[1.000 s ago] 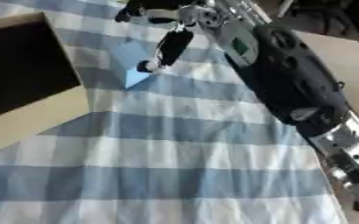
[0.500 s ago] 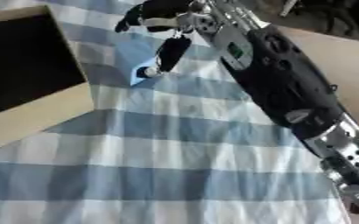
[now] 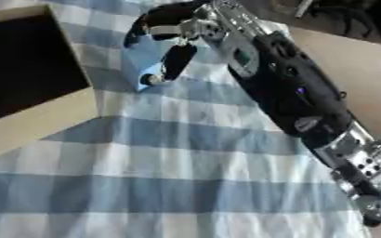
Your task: Pick up objects on the table and place them in the box.
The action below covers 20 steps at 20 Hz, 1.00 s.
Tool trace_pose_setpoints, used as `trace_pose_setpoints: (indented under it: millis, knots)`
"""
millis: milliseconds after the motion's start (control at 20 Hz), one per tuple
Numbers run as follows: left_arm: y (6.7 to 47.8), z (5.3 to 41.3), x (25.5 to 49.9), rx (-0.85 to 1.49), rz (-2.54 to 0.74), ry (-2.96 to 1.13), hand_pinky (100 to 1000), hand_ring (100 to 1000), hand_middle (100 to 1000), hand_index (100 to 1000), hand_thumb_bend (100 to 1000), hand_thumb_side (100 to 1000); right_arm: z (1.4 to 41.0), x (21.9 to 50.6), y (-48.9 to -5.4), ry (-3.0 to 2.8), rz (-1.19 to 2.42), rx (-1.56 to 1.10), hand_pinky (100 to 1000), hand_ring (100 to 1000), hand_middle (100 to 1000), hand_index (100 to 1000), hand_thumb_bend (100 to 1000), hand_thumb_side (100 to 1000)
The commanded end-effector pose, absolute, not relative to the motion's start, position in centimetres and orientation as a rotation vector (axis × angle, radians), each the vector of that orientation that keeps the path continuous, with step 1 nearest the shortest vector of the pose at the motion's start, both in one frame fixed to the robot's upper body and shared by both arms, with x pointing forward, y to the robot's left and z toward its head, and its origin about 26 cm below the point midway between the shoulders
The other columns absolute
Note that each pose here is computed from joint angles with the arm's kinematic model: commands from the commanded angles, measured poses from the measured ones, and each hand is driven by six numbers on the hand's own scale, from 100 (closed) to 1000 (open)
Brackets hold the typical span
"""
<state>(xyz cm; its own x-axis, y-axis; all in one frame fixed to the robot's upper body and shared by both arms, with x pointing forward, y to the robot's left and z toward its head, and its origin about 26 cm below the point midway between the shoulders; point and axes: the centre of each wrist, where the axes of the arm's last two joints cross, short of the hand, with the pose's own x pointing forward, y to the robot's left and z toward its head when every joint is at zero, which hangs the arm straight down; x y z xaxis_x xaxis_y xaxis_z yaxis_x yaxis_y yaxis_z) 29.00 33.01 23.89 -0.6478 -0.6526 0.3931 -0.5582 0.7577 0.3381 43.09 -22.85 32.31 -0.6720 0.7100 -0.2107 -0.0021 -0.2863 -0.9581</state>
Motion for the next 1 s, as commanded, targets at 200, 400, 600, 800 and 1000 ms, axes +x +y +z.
trace_pose_setpoints:
  millis: [200, 400, 600, 800, 1000]
  knots:
    - [32.9, 24.8, 28.8, 0.913, -0.260, -2.491, 775, 789, 735, 819, 539, 730, 32.4, 43.5, -23.6, -1.544, 1.932, -0.914, 861, 845, 683, 794, 210, 462]
    - [32.9, 24.7, 28.8, 0.912, -0.262, -2.490, 775, 789, 735, 819, 538, 732, 31.9, 43.7, -23.6, -1.546, 1.929, -0.930, 890, 897, 774, 883, 305, 467]
    - [33.0, 24.6, 28.7, 0.919, -0.271, -2.483, 776, 789, 735, 819, 536, 731, 32.8, 43.1, -23.7, -1.537, 1.974, -0.951, 939, 962, 863, 971, 383, 484]
    - [32.9, 24.7, 28.8, 0.912, -0.277, -2.488, 776, 790, 735, 819, 534, 731, 33.2, 42.8, -23.8, -1.493, 2.006, -0.958, 942, 964, 857, 995, 381, 486]
    - [32.8, 24.7, 28.8, 0.903, -0.277, -2.490, 776, 790, 733, 817, 527, 730, 32.8, 43.0, -24.0, -1.491, 1.988, -0.930, 901, 892, 624, 884, 332, 446]
